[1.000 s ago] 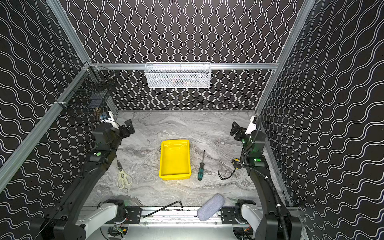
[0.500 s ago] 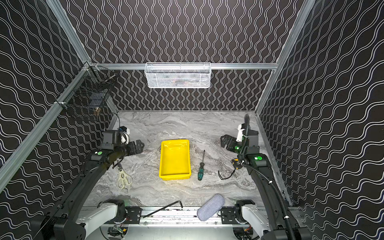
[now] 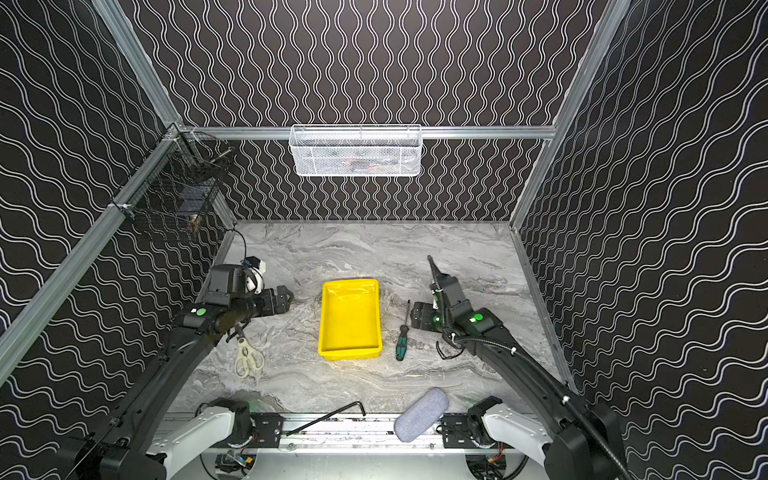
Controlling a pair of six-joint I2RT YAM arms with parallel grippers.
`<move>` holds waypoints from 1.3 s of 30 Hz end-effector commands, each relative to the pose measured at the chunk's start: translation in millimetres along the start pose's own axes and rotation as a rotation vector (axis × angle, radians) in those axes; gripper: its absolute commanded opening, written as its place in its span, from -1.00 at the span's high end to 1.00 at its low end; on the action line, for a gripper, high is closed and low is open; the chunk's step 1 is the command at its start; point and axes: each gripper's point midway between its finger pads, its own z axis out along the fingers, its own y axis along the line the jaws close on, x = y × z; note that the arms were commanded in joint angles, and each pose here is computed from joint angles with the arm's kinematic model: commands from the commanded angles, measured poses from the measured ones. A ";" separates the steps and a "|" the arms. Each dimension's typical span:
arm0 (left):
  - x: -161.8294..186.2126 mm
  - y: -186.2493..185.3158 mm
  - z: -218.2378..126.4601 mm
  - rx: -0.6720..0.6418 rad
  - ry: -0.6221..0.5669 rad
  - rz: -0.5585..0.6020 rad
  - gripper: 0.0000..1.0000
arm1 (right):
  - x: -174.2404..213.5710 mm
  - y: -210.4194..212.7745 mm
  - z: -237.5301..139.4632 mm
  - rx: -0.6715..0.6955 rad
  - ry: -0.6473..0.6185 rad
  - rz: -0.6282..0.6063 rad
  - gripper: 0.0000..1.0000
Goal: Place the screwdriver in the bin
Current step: 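Raise both arms and move the right gripper over the green-handled screwdriver, then lower the right gripper and close it on the screwdriver handle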
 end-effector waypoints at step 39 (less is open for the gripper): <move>2.8 6.2 -0.9 -0.045 0.016 0.009 -0.98 | 64.6 10.2 71.9 0.112 0.193 -0.034 -0.22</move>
